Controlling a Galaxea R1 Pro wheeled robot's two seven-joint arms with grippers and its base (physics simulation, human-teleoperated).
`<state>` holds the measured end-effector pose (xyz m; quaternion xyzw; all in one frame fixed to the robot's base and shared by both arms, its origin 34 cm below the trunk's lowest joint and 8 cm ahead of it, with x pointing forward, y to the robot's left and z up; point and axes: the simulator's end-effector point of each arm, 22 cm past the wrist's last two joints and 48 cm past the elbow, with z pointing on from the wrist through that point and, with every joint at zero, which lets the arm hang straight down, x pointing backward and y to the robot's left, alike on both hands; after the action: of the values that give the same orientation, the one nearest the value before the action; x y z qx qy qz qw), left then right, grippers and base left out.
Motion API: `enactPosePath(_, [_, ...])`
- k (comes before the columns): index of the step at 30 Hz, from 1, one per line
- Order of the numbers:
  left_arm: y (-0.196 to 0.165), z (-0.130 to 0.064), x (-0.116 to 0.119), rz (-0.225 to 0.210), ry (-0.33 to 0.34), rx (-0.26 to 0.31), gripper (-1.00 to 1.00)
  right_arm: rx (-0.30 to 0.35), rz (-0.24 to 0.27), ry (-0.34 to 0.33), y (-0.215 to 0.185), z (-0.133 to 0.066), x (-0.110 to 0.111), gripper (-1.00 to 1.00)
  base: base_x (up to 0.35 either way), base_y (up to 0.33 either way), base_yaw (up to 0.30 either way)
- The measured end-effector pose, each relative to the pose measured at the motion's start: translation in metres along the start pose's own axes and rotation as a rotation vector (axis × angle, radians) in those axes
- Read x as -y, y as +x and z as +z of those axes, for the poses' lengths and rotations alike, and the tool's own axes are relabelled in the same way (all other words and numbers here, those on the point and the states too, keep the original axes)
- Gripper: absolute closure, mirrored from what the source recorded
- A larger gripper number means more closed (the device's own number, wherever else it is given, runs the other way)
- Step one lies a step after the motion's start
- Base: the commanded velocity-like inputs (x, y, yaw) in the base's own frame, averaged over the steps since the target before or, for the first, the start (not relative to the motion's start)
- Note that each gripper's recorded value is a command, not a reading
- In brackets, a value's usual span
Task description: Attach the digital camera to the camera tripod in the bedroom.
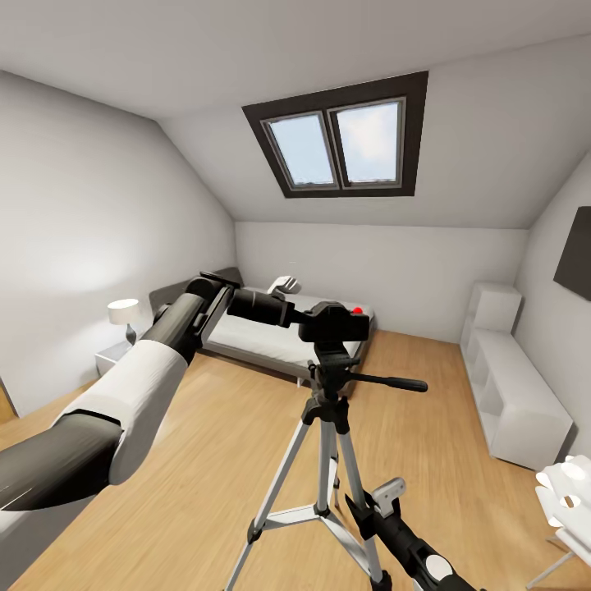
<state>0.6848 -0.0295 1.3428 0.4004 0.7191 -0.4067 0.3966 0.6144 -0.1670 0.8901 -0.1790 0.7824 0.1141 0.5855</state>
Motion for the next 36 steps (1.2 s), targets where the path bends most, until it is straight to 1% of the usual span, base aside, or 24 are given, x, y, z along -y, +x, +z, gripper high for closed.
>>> enactPosePath(2, [0.000,0.000,0.000,0.000,0.000,0.000,1.00,0.000,0.000,0.000,0.000,0.000,0.000,1.00,0.000,0.000,0.000])
enactPosePath(3, [0.000,0.000,0.000,-0.001,0.000,-0.001,-1.00,0.000,0.000,0.000,0.000,0.000,0.000,1.00,0.000,0.000,0.000])
enactPosePath(4, [0.000,0.000,0.000,-0.001,0.002,0.000,-1.00,0.000,0.000,0.000,0.000,0.000,0.000,1.00,0.000,0.000,0.000])
enactPosePath(5, [-0.014,-0.005,0.012,-0.014,0.045,0.050,-1.00,0.000,0.012,0.012,0.000,-0.001,0.003,1.00,0.000,0.000,0.000])
enactPosePath(6, [-0.012,-0.007,0.006,0.005,0.013,0.036,-1.00,0.000,0.011,0.010,0.000,-0.001,0.003,1.00,0.000,0.000,0.000])
enactPosePath(7, [-0.001,-0.001,0.001,-0.005,0.004,0.006,-1.00,-0.001,0.007,0.006,0.001,0.000,0.001,1.00,0.000,0.000,0.000])
enactPosePath(8, [0.000,-0.001,-0.001,-0.003,0.001,0.003,-1.00,-0.001,0.007,0.005,0.001,0.000,0.001,1.00,0.000,0.000,0.000])
enactPosePath(24, [-0.002,-0.002,0.000,0.000,0.002,0.007,-1.00,-0.001,0.003,0.003,0.000,0.000,0.001,1.00,0.000,0.000,0.000])
enactPosePath(29, [-0.009,-0.009,0.002,0.021,-0.001,0.019,-1.00,0.000,0.001,0.001,0.000,0.000,0.000,1.00,0.000,0.000,0.000])
enactPosePath(34, [-0.019,-0.026,-0.001,0.061,-0.028,0.041,-1.00,0.000,0.001,0.001,0.000,0.000,0.000,1.00,0.000,0.000,0.000])
enactPosePath(35, [-0.024,-0.032,0.000,0.079,-0.036,0.049,-1.00,-0.001,0.001,0.001,0.000,0.000,0.000,1.00,0.000,0.000,0.000])
enactPosePath(36, [-0.026,-0.034,0.001,0.087,-0.038,0.053,-1.00,0.000,0.001,0.001,0.000,0.000,0.000,1.00,0.000,0.000,0.000])
